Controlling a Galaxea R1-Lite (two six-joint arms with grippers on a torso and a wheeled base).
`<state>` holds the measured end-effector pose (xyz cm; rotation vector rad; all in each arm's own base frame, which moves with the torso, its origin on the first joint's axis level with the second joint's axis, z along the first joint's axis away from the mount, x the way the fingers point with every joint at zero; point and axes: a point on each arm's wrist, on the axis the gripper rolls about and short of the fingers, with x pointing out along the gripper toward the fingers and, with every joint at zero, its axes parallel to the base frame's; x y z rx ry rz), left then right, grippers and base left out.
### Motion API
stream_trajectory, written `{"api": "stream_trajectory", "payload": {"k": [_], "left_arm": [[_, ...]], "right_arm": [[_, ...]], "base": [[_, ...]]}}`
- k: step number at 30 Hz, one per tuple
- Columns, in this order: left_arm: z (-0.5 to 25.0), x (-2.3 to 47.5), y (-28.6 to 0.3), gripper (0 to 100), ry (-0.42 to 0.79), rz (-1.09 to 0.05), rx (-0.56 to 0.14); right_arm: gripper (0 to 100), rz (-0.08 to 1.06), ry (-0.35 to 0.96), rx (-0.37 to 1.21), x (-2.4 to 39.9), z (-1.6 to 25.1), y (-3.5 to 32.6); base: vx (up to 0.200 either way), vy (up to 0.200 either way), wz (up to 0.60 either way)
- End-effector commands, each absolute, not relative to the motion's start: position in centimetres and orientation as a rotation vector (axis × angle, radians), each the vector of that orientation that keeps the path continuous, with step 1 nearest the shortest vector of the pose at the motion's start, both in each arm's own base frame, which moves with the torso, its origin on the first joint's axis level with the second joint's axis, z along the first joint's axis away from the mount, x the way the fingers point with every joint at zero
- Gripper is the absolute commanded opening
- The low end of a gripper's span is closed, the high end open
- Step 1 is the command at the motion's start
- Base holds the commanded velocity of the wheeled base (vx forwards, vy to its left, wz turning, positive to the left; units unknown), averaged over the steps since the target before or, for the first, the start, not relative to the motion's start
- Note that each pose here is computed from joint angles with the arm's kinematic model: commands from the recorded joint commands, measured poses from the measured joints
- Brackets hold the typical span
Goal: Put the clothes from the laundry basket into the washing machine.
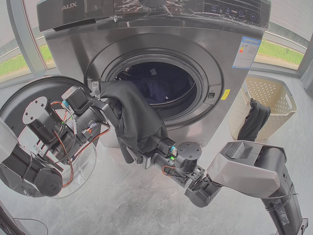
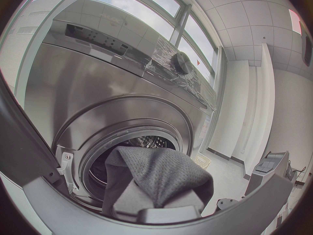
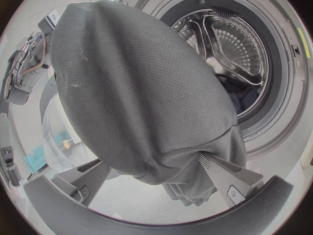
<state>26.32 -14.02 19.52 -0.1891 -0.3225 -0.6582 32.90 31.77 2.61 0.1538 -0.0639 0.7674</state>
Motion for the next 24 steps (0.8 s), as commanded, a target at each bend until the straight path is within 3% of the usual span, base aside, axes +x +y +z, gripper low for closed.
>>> {"api": "stream_trajectory", "payload": {"k": [1, 10, 24], "left_arm": [[19.5, 26.3, -14.0, 0, -0.323, -0.659, -0.190], [19.6, 26.5, -13.8, 0, -0.326, -0.650, -0.191], [19.2, 27.6, -12.4, 0, -0.313, -0.603, -0.187]], "right_arm": [[0, 0.764, -0.063, 0.156, 33.1, 2.3, 31.8], [0, 0.769, -0.058, 0.155, 32.6, 2.6, 31.8], [0, 0.756, -0.016, 0.133, 25.7, 10.6, 24.2]], "base": [[0.000, 0.000, 0.00], [0.000, 0.000, 0.00], [0.000, 0.000, 0.00]]}}
